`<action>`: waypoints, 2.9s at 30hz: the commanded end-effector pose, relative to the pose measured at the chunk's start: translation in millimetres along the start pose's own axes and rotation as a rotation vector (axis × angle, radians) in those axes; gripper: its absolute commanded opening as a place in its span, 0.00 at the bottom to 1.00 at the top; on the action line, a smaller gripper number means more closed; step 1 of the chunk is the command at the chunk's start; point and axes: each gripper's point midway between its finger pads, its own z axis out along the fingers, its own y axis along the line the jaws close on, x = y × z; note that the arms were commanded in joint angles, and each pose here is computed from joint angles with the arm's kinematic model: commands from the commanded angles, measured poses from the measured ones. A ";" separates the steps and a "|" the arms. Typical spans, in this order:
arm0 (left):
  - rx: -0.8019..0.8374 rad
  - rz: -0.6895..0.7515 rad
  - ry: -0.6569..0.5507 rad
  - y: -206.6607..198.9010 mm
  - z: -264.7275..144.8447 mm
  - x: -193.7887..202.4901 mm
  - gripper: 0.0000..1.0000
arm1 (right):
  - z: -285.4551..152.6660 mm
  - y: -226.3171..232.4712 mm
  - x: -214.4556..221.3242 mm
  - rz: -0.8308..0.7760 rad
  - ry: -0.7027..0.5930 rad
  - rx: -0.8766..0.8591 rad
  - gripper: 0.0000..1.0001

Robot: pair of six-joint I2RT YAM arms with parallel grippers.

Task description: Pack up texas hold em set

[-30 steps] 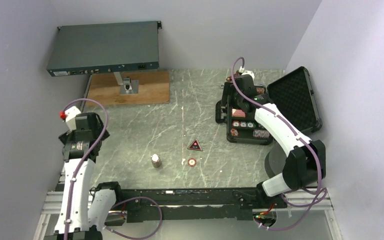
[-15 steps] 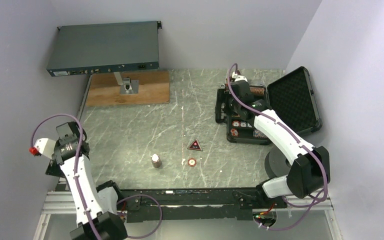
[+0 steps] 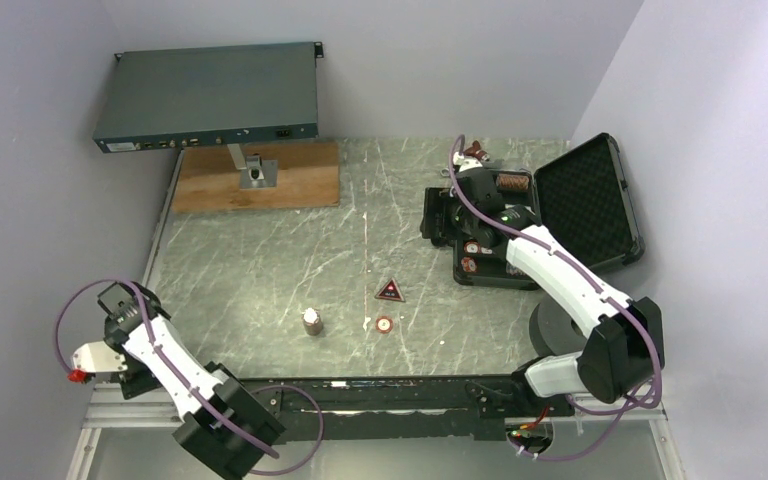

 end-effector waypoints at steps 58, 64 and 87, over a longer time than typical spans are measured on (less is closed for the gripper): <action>-0.195 -0.151 -0.033 -35.0 71.6 -34.8 0.87 | -31.8 43.9 30.7 -0.160 0.024 -0.159 0.89; -0.201 -0.137 0.003 -31.8 77.3 -23.8 0.89 | -33.5 42.1 30.6 -0.159 0.015 -0.156 0.90; 0.121 0.037 0.058 -75.0 57.4 -12.2 0.00 | -39.5 36.1 25.3 -0.156 -0.033 -0.134 0.90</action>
